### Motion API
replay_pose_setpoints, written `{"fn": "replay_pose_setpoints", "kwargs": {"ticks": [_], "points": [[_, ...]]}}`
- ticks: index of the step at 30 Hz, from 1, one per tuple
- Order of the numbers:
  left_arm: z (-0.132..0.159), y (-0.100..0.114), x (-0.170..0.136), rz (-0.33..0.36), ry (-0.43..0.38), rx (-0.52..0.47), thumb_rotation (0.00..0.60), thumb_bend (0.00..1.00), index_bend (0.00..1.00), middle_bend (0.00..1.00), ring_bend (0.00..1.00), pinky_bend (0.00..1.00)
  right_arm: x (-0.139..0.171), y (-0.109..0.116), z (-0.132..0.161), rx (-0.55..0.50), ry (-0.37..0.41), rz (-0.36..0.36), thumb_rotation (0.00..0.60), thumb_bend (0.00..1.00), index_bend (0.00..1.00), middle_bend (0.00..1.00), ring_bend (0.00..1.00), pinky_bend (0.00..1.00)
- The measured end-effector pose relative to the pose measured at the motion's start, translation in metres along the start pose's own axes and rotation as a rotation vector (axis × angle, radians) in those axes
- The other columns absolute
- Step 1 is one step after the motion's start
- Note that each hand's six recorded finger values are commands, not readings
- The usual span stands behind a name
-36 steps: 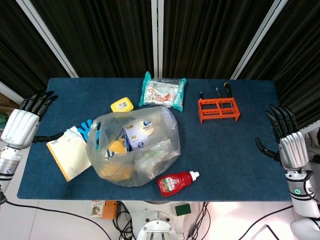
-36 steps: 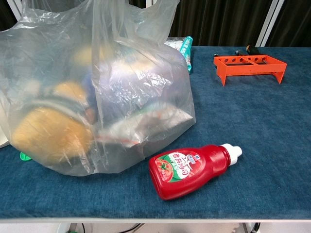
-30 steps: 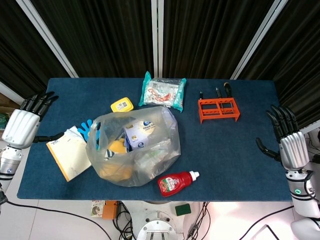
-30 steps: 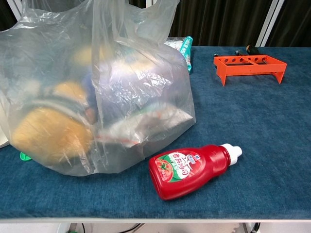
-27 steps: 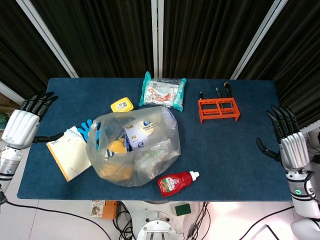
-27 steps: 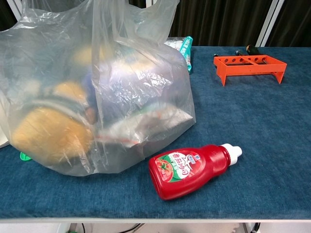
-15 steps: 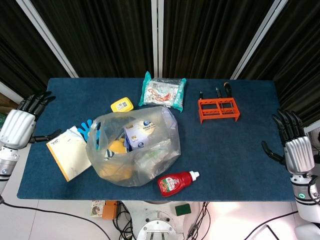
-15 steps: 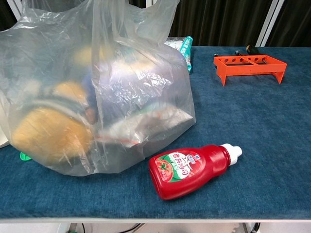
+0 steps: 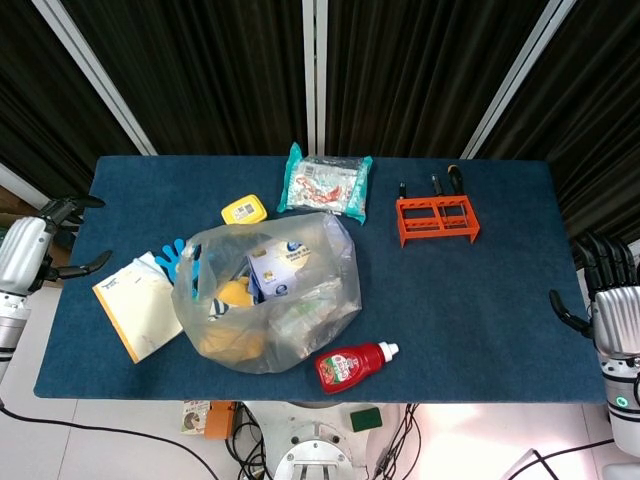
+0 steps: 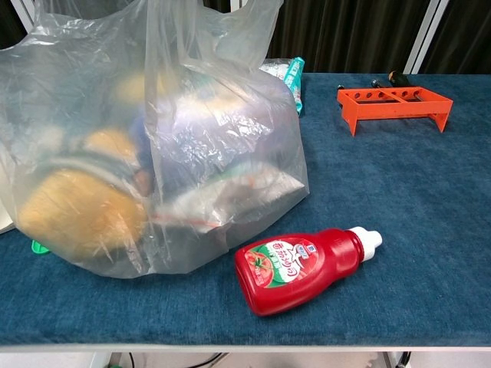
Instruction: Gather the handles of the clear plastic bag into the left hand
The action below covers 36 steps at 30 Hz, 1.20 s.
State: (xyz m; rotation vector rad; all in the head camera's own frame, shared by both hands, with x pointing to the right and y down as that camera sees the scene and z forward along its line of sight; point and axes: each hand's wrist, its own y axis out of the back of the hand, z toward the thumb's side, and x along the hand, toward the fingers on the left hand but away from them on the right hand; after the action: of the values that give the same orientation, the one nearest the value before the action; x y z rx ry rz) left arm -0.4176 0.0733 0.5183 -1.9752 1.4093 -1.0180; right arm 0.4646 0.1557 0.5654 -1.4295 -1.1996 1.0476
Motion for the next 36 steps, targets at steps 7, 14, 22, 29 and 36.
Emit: {"fn": "replay_pose_setpoints", "kwargs": {"ticks": [7, 14, 22, 29, 36], "points": [[0.011, -0.007, -0.002, -0.113, 0.051, -0.243, 0.142, 0.00, 0.34, 0.39, 0.30, 0.49, 0.007, -0.005, -0.012, -0.035, -0.057, 0.017, 0.600, 0.31, 0.00, 0.00, 0.00, 0.00], [0.026, -0.020, -0.003, -0.259, 0.089, -0.320, 0.073, 0.00, 0.41, 0.42, 0.35, 0.53, 0.013, -0.005, -0.014, -0.025, -0.063, 0.016, 0.600, 0.31, 0.00, 0.00, 0.00, 0.00], [0.049, -0.042, -0.005, -0.363, 0.080, -0.307, 0.037, 0.00, 0.41, 0.43, 0.35, 0.53, 0.016, -0.007, -0.016, -0.025, -0.064, 0.018, 0.600, 0.31, 0.00, 0.00, 0.00, 0.00], [0.068, -0.058, 0.001, -0.424, 0.055, -0.308, 0.036, 0.00, 0.41, 0.43, 0.35, 0.53, 0.017, -0.009, -0.016, -0.029, -0.064, 0.020, 0.600, 0.31, 0.00, 0.00, 0.00, 0.00], [0.082, -0.067, 0.007, -0.461, 0.044, -0.345, 0.032, 0.00, 0.42, 0.44, 0.36, 0.54, 0.017, -0.008, -0.018, -0.028, -0.065, 0.016, 0.600, 0.31, 0.00, 0.00, 0.00, 0.00]]}}
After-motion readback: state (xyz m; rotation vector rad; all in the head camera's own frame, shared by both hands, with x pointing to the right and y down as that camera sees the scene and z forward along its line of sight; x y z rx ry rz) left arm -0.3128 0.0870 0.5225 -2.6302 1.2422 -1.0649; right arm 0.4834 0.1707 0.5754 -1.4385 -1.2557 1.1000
